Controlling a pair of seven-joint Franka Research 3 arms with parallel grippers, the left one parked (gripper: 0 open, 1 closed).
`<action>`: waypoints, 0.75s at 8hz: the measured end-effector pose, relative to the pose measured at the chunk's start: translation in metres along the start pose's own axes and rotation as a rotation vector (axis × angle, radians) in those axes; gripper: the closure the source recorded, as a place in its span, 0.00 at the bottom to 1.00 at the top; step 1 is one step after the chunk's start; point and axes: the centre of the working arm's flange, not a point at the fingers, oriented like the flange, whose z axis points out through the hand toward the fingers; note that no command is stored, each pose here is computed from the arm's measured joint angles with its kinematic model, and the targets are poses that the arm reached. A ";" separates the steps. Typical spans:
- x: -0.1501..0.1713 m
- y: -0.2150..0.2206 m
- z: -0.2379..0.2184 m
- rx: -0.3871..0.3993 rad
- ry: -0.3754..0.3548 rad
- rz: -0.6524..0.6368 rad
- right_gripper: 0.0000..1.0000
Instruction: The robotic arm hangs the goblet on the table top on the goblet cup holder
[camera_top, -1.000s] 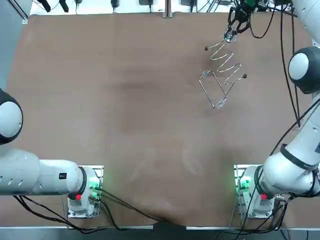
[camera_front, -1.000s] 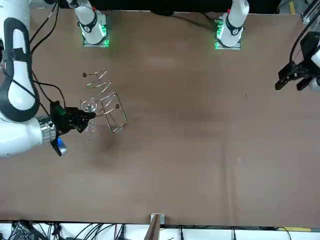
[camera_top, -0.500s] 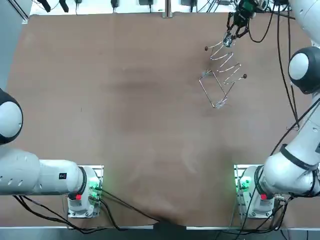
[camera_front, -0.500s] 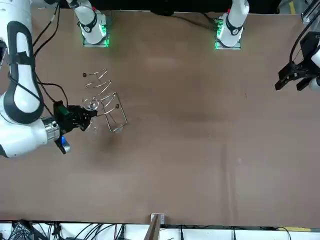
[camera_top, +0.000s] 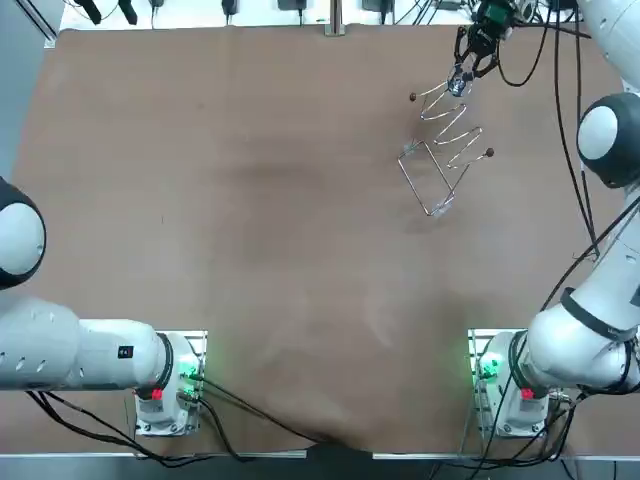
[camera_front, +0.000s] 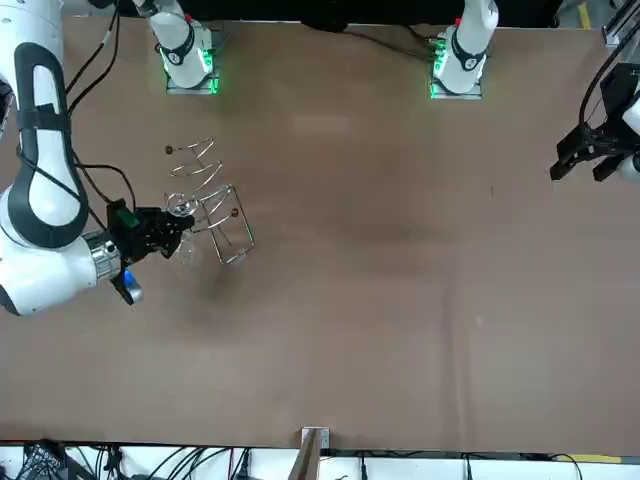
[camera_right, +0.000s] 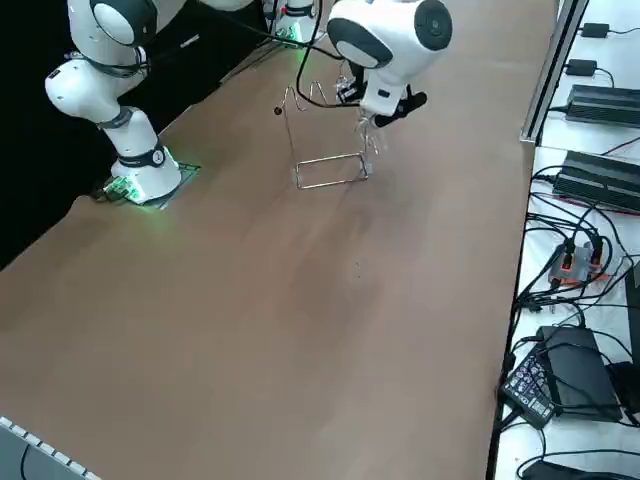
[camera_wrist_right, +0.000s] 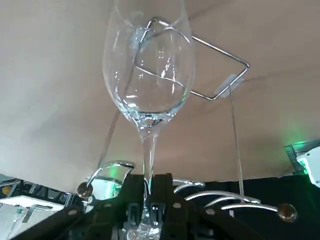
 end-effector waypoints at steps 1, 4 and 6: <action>-0.001 0.000 -0.001 -0.001 0.000 -0.001 0.90; -0.007 0.001 -0.004 -0.004 0.001 -0.004 0.90; -0.008 0.001 -0.005 -0.004 0.000 -0.003 0.90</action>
